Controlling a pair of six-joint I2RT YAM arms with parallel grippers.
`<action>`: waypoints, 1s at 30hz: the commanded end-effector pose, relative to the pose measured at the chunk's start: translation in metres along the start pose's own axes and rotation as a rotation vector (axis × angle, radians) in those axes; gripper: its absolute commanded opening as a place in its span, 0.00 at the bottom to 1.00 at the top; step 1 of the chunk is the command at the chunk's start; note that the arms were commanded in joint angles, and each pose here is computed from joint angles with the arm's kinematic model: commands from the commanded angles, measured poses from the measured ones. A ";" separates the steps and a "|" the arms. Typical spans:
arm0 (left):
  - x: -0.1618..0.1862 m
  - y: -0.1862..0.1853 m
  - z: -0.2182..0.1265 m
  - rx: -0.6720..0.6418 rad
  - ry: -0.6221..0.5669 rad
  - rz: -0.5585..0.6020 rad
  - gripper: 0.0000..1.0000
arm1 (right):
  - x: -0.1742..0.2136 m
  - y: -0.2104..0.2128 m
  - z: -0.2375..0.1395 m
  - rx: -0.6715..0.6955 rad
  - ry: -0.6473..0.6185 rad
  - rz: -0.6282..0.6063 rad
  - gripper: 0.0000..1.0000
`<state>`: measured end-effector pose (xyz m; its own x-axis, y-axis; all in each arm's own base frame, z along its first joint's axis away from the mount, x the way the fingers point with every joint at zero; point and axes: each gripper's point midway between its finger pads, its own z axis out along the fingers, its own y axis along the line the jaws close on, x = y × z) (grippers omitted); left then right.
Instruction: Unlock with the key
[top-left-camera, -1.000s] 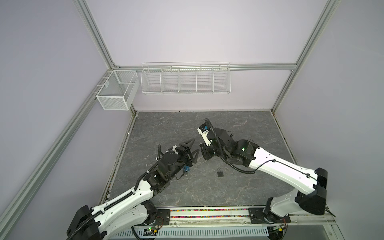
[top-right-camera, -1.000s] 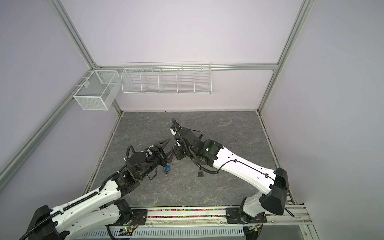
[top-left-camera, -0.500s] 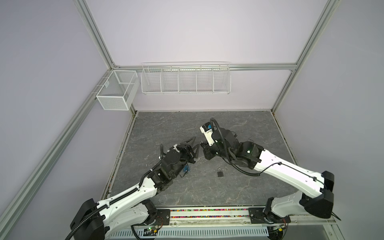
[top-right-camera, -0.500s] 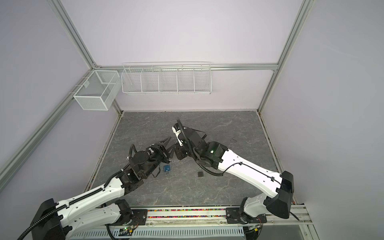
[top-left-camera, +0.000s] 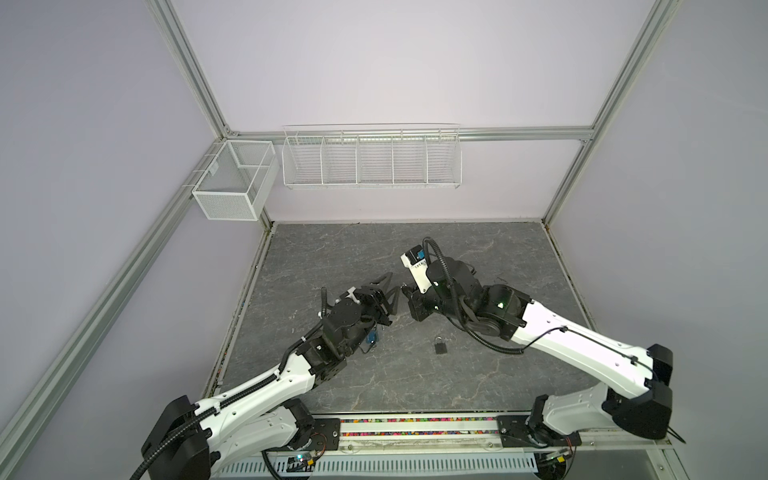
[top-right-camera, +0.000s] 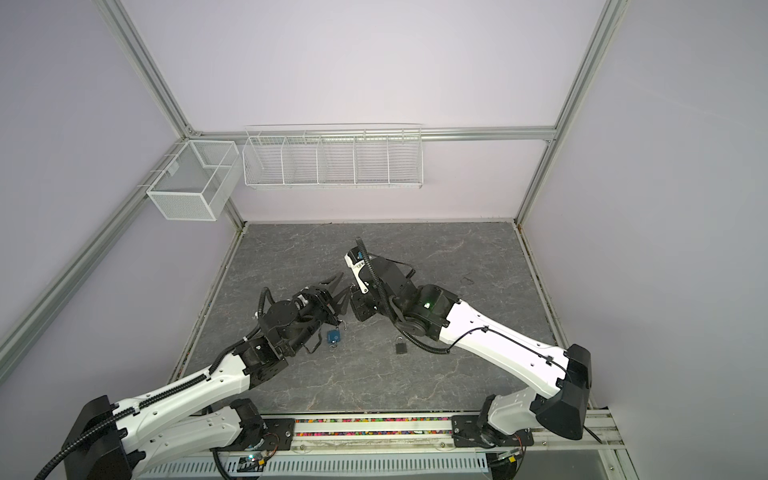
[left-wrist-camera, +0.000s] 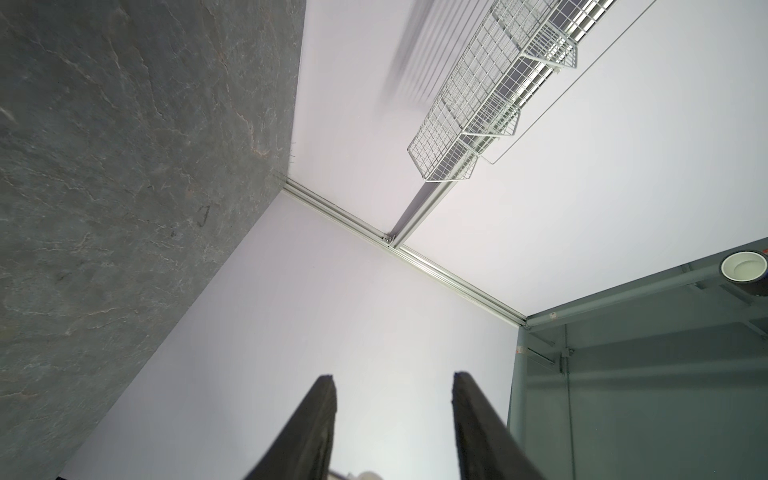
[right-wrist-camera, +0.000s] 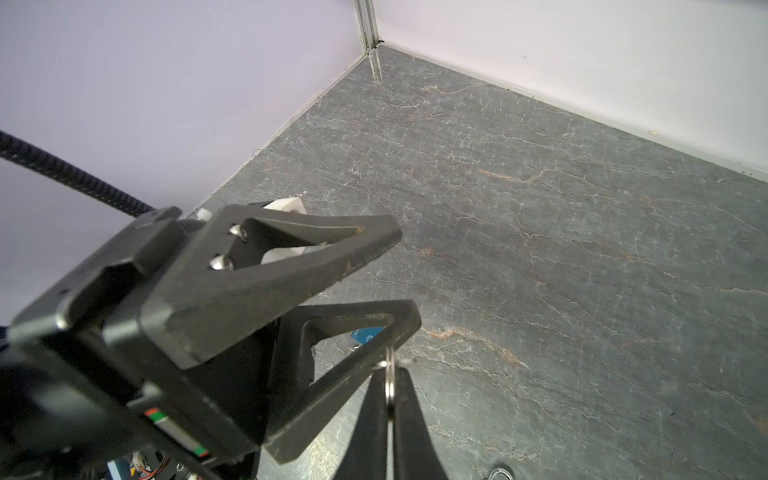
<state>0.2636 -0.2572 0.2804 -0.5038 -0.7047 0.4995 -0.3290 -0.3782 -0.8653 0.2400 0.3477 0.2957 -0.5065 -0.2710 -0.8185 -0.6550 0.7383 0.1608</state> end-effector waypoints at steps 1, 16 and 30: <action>-0.003 -0.001 -0.006 -0.002 -0.013 -0.064 0.49 | -0.021 0.002 -0.003 -0.007 -0.069 -0.020 0.06; 0.004 -0.010 -0.005 0.024 0.010 -0.081 0.50 | -0.023 0.011 0.017 -0.040 -0.077 -0.017 0.07; -0.011 -0.012 -0.012 0.062 -0.049 -0.077 0.35 | -0.014 0.008 0.003 -0.055 -0.083 0.005 0.06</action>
<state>0.2620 -0.2421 0.2916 -0.4794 -0.7164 0.5068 -0.2887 -0.4166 -0.8620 0.2467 0.3643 0.2948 -0.4708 -0.2474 -0.8468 -0.6800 0.7133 0.1696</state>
